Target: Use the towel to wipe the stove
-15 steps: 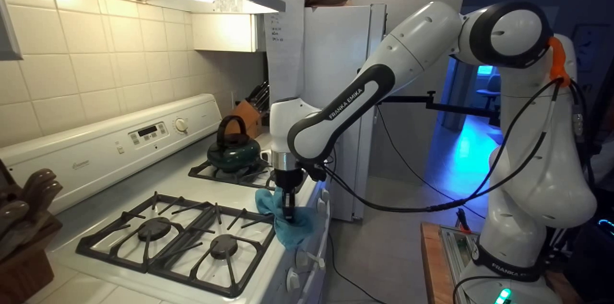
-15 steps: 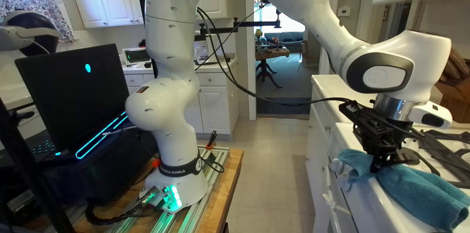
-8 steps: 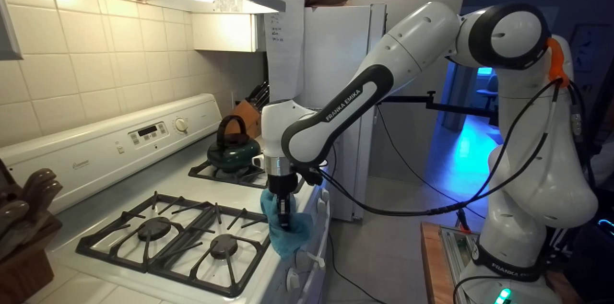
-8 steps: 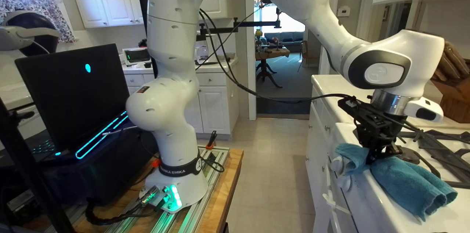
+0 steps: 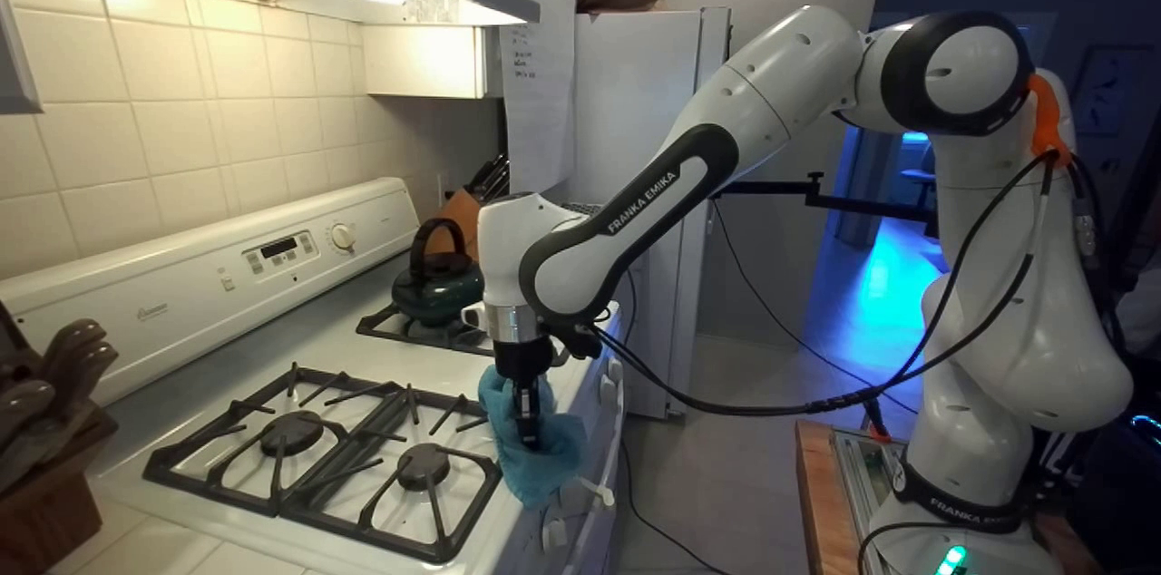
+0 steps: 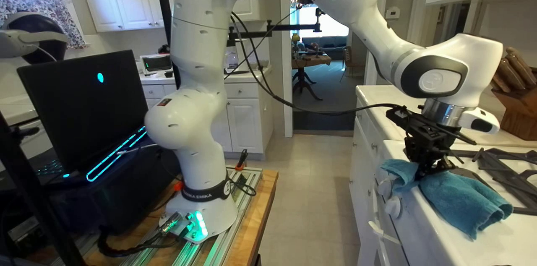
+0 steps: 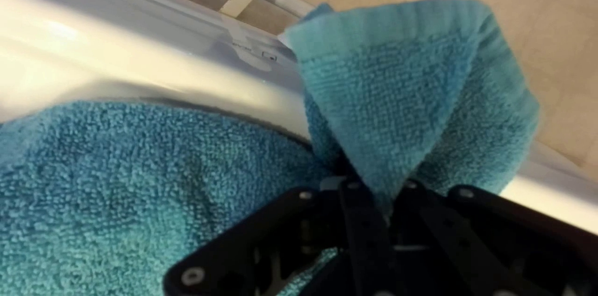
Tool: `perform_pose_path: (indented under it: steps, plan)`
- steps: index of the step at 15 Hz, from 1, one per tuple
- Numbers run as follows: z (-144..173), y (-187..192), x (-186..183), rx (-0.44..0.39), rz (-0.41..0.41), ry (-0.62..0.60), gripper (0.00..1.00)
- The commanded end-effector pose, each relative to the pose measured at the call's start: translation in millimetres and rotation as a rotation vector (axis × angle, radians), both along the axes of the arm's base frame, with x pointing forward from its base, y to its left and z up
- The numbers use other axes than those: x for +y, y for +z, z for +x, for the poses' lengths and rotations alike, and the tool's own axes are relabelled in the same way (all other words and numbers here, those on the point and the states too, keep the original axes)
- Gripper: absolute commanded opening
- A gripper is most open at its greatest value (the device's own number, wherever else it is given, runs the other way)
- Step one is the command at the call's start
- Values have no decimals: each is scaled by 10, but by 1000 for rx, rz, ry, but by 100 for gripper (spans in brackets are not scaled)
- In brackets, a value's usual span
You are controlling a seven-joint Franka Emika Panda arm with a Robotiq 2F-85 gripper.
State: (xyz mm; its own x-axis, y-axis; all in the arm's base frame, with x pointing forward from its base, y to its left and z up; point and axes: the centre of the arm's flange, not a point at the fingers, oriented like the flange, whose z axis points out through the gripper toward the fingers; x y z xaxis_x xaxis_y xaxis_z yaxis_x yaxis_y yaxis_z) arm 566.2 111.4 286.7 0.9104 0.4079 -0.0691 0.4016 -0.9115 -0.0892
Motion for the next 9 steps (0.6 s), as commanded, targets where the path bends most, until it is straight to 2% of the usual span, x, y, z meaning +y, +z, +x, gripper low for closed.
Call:
perform_pose_path:
  steps: [1, 9]
  plan:
    - [-14, -310, 242, 48, 13, -38, 2]
    - [-56, -334, 517, 51, 22, -96, 2]
